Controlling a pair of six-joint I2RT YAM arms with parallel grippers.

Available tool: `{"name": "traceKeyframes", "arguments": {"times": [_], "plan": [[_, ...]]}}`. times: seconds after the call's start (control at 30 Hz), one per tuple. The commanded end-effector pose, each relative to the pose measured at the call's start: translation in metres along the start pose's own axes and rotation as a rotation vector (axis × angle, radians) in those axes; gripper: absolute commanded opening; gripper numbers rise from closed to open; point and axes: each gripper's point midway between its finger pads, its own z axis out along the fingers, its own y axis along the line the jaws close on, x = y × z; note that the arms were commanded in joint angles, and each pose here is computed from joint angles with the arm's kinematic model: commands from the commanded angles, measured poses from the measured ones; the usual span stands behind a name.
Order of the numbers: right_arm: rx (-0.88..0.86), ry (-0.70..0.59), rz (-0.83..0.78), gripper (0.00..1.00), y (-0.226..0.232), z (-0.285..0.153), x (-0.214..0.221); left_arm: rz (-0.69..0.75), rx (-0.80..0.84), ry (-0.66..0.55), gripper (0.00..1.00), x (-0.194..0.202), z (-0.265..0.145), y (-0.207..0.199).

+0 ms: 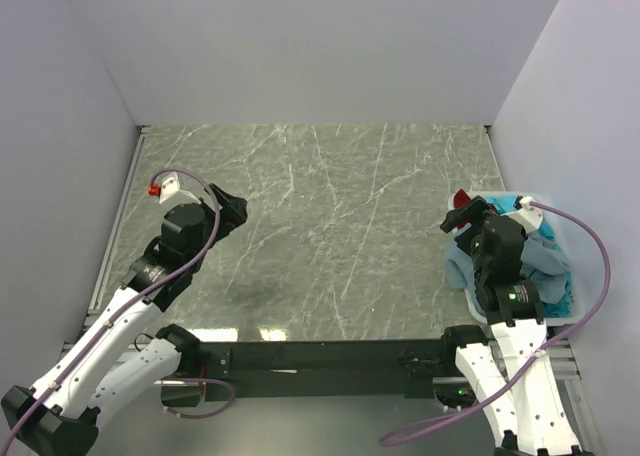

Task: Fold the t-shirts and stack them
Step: Grab the tshirt from the pile

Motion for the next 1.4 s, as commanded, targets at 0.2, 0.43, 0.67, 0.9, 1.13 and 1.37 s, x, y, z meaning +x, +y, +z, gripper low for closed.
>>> {"name": "traceKeyframes", "arguments": {"times": [0.2, 0.43, 0.67, 0.9, 1.13, 1.37], "plan": [[0.251, -0.042, 0.016, 0.98, -0.030, -0.030, -0.038, 0.011, -0.003, -0.003, 0.91, 0.005, 0.013, -0.002], [0.507, 0.133, -0.034, 0.98, -0.070, -0.026, 0.001, 0.045, -0.024, 0.036, 0.90, 0.017, 0.024, 0.002], [0.506, 0.186, -0.045, 0.96, -0.070, 0.001, 0.025, 0.041, -0.018, 0.029, 0.92, 0.015, 0.018, 0.003], [0.556, 0.205, -0.057, 0.70, -0.083, 0.010, 0.041, 0.023, -0.012, -0.004, 0.96, 0.008, 0.011, 0.006], [0.502, 0.096, -0.021, 0.17, -0.077, -0.001, 0.017, 0.020, 0.021, 0.000, 0.99, 0.008, 0.008, 0.000], [0.304, -0.069, 0.006, 0.00, -0.030, -0.039, -0.061, 0.019, 0.031, -0.006, 0.99, 0.006, 0.006, -0.001]]}}
